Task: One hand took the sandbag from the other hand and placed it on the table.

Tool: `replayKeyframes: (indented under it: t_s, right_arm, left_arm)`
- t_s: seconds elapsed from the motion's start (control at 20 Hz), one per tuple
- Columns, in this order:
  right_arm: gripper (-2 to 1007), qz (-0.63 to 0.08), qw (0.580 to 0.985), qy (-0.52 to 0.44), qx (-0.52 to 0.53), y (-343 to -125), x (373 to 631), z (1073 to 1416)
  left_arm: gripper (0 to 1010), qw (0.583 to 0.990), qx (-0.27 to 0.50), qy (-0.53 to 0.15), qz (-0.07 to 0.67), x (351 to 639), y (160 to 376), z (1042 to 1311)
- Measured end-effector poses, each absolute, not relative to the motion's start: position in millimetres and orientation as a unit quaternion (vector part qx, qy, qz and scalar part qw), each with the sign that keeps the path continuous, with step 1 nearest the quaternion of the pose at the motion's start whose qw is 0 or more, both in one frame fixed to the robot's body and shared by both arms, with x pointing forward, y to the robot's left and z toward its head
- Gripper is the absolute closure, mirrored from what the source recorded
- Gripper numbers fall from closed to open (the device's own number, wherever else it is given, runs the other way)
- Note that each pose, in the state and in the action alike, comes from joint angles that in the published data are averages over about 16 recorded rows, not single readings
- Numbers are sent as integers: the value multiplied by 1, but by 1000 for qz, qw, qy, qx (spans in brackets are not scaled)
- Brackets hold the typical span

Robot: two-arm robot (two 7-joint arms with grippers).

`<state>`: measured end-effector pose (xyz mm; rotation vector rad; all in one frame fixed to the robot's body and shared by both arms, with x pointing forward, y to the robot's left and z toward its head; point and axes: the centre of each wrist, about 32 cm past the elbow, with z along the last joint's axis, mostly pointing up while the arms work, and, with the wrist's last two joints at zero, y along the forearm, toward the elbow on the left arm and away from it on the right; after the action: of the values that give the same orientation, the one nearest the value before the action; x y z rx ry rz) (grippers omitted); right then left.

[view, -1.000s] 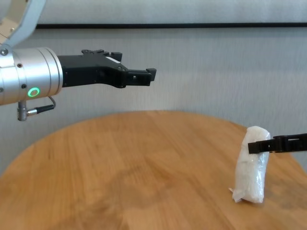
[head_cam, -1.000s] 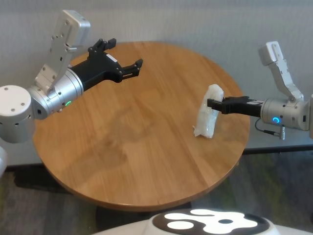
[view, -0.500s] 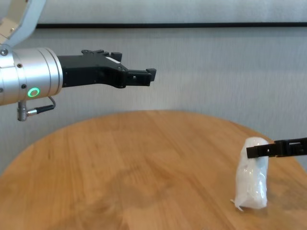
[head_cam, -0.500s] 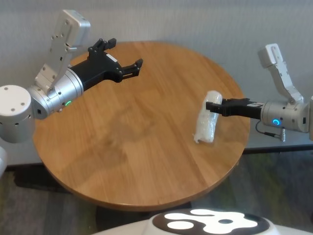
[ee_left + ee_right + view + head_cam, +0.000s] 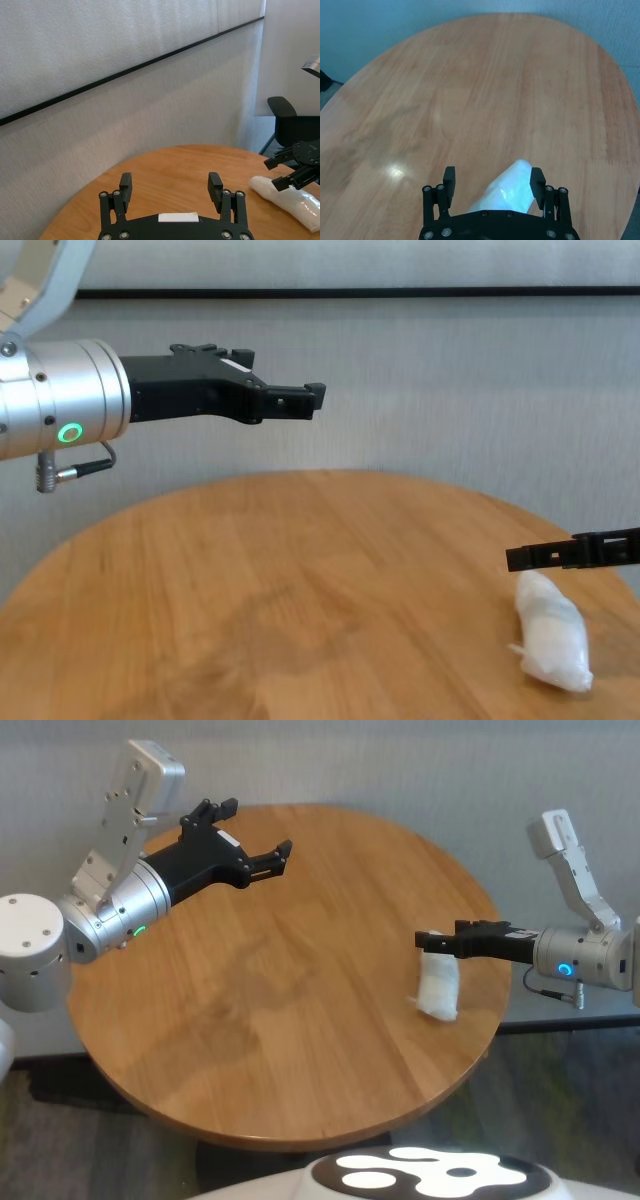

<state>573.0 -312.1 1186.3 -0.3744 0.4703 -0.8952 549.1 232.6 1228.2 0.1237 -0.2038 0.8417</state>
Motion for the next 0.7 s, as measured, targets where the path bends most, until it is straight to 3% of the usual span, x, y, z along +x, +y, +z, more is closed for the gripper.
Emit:
replayKeyframes:
  t_s: [0.35, 0.7]
  right_arm:
    - [26, -426, 858, 224, -177, -312, 573, 1186]
    - [4, -426, 859, 223, -176, -312, 573, 1187]
  left_arm:
    - [8, 906, 60, -99, 408, 549, 233, 1228]
    - [8, 906, 60, -99, 408, 549, 233, 1228]
